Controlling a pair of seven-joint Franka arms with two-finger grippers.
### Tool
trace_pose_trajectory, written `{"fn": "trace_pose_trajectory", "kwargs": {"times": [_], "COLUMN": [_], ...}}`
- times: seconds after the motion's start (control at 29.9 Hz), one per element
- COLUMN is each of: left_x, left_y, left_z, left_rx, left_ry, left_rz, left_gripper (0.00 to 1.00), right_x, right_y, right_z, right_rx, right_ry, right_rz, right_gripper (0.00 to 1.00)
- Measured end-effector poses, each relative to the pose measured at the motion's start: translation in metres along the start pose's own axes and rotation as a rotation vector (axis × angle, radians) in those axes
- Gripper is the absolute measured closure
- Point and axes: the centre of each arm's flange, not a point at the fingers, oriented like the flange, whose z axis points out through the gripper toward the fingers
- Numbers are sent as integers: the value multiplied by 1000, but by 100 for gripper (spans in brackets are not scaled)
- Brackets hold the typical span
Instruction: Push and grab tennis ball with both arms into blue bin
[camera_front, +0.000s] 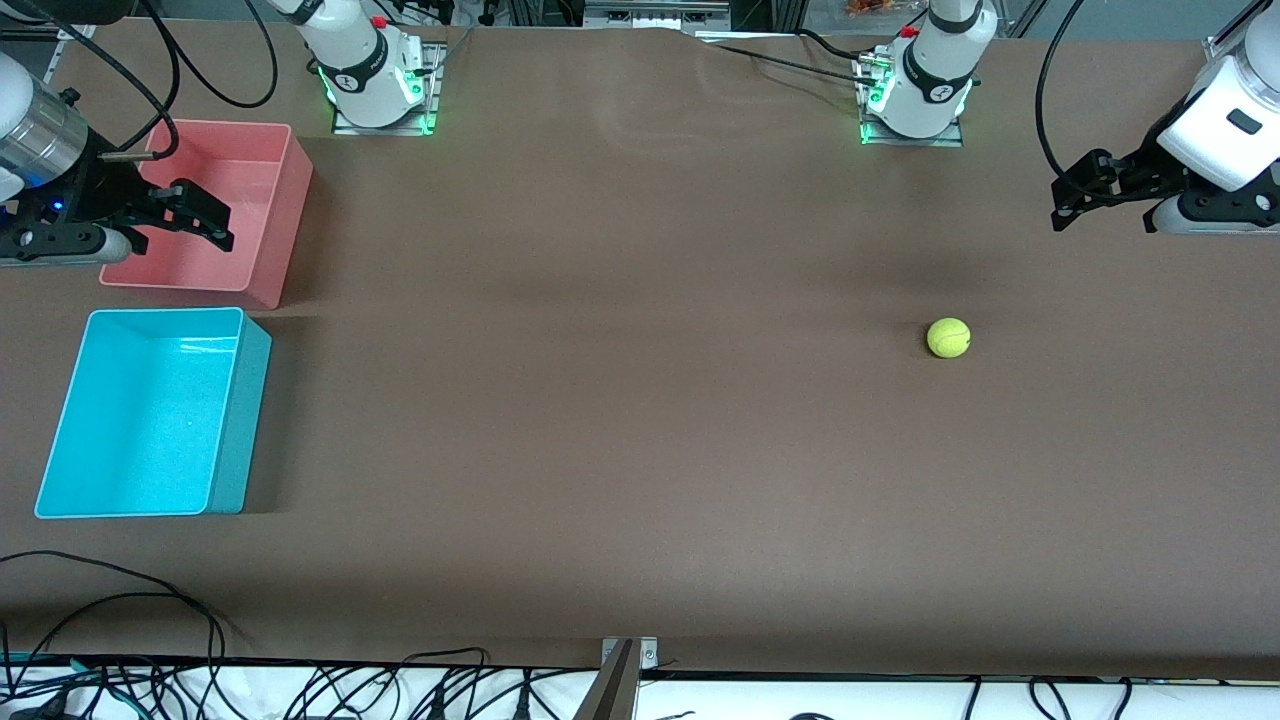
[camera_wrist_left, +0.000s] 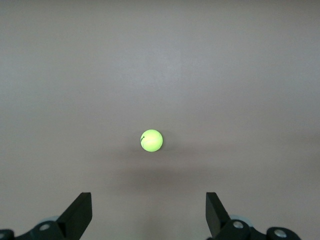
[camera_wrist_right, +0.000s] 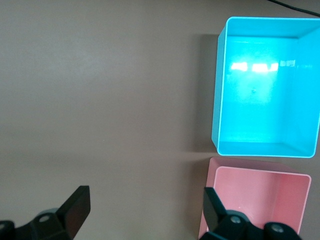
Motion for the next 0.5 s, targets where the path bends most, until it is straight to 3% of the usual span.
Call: {"fn": "trace_pose_trajectory", "kwargs": {"times": [0.5], "left_x": [0], "left_y": [-1], "left_z": [2], "left_rx": [-1], "left_ry": [-9], "left_rz": [-19], "left_gripper": [0], "right_x": [1], "right_y": [0], "right_z": [-5], "right_rx": [1], "right_ry": [10], "right_rz": [0], "right_gripper": [0]}}
